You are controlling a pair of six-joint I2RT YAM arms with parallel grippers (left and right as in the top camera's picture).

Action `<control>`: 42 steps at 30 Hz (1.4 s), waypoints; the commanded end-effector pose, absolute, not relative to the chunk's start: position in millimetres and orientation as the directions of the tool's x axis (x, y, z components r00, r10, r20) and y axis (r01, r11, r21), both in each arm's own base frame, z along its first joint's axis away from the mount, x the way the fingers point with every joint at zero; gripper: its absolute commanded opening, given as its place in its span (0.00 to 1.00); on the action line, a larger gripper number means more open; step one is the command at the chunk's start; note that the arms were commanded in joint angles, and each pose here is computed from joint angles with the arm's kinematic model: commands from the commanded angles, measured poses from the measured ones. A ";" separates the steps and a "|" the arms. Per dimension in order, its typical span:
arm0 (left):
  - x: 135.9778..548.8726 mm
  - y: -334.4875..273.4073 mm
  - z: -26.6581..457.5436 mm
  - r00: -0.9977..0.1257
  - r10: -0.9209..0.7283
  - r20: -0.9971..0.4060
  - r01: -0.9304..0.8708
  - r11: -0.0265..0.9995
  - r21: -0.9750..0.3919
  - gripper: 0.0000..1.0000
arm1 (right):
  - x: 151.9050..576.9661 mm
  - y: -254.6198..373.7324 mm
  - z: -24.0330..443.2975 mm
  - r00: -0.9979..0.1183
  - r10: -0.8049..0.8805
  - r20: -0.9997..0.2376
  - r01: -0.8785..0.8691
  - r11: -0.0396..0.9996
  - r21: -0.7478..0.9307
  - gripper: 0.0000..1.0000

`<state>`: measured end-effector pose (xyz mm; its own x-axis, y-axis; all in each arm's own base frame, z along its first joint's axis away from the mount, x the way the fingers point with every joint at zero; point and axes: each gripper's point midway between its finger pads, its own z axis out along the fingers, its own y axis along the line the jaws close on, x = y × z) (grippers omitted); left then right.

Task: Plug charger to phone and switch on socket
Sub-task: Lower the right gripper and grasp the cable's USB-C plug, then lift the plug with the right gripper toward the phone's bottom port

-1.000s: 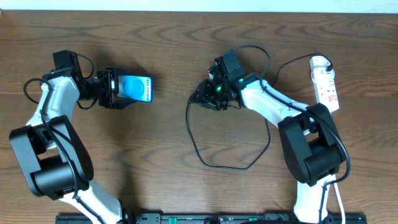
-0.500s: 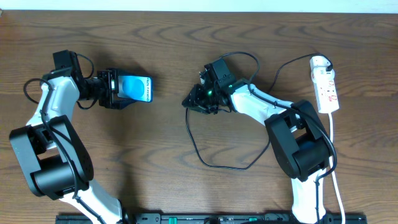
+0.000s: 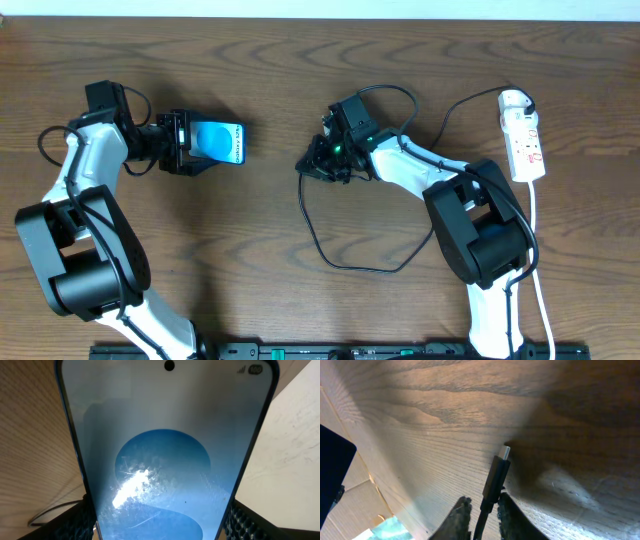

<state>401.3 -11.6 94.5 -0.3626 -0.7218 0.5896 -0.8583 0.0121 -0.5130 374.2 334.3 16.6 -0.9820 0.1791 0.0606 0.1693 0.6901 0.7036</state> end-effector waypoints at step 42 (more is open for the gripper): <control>402.4 -20.5 106.6 -0.695 -0.638 0.332 -0.620 0.297 -0.726 0.56 | 310.6 344.6 122.2 -0.658 -0.677 -0.331 -0.703 0.394 0.592 0.01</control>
<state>400.2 -13.3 94.4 -0.6498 -0.6649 0.3683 -0.6711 0.2743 -0.6888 311.7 338.5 117.4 -0.7076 -0.6457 -0.2869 -0.6489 0.4331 0.6256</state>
